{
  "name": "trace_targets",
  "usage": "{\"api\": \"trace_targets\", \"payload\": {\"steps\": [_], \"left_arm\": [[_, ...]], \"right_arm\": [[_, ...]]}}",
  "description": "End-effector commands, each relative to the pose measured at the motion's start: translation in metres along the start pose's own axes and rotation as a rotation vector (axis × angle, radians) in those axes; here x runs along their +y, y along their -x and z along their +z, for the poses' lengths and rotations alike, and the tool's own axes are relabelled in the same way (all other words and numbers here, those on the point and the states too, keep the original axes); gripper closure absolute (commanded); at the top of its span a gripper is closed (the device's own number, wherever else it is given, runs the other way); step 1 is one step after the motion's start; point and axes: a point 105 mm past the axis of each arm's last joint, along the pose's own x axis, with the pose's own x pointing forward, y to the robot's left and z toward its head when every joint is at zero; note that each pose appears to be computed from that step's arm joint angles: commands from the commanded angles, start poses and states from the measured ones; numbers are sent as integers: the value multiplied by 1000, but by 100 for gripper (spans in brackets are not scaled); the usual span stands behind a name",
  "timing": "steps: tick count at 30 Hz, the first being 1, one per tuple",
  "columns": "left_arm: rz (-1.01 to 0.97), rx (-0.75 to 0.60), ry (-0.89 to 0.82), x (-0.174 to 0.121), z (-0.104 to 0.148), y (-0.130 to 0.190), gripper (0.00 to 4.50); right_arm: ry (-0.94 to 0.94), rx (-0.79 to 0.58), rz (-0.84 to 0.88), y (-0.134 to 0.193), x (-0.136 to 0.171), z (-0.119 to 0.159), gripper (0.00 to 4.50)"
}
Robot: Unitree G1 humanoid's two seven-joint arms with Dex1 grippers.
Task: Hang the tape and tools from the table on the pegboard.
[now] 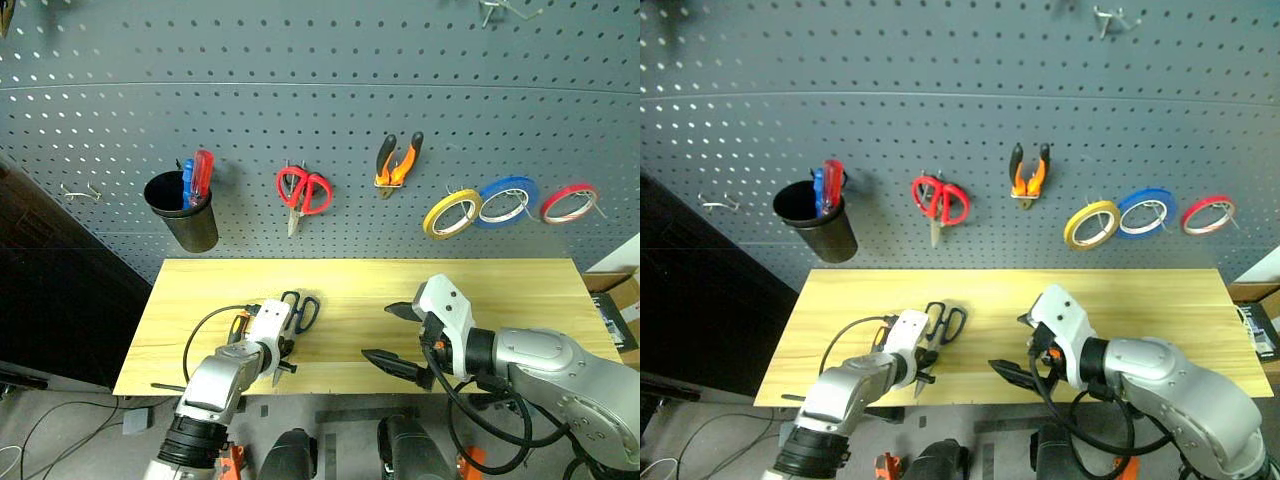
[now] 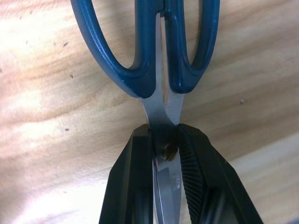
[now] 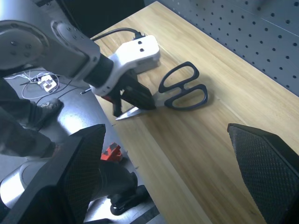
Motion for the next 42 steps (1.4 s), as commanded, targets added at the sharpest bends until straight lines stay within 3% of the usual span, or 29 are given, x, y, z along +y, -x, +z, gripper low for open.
{"api": "trace_targets", "payload": {"steps": [1, 4, 9, 12, 17, 26, 31, 42], "left_arm": [[-40, -163, -100, 1, 30, 16, 399], [-83, -286, -191, -1, 44, 33, 399], [-156, -613, -371, -17, 74, 84, 402], [-92, -783, -467, -18, 94, 111, 402], [-8, -937, -476, -16, 119, 135, 402], [-12, -960, -399, -12, 143, 125, 402], [-49, -924, -378, -9, 146, 114, 403], [-129, -899, -342, -17, 156, 97, 403]], "right_arm": [[41, -63, -8, 4, 1, 13, 0], [51, -84, -22, 5, -2, 17, 0], [80, -107, -42, 9, -6, 21, 0], [109, -112, -44, 12, -6, 23, 0], [170, -162, -38, 17, -5, 39, 0], [227, -196, -71, 17, -14, 56, 0], [295, -251, -75, 22, -17, 82, 0], [340, -338, -73, 19, -13, 107, 0]]}}
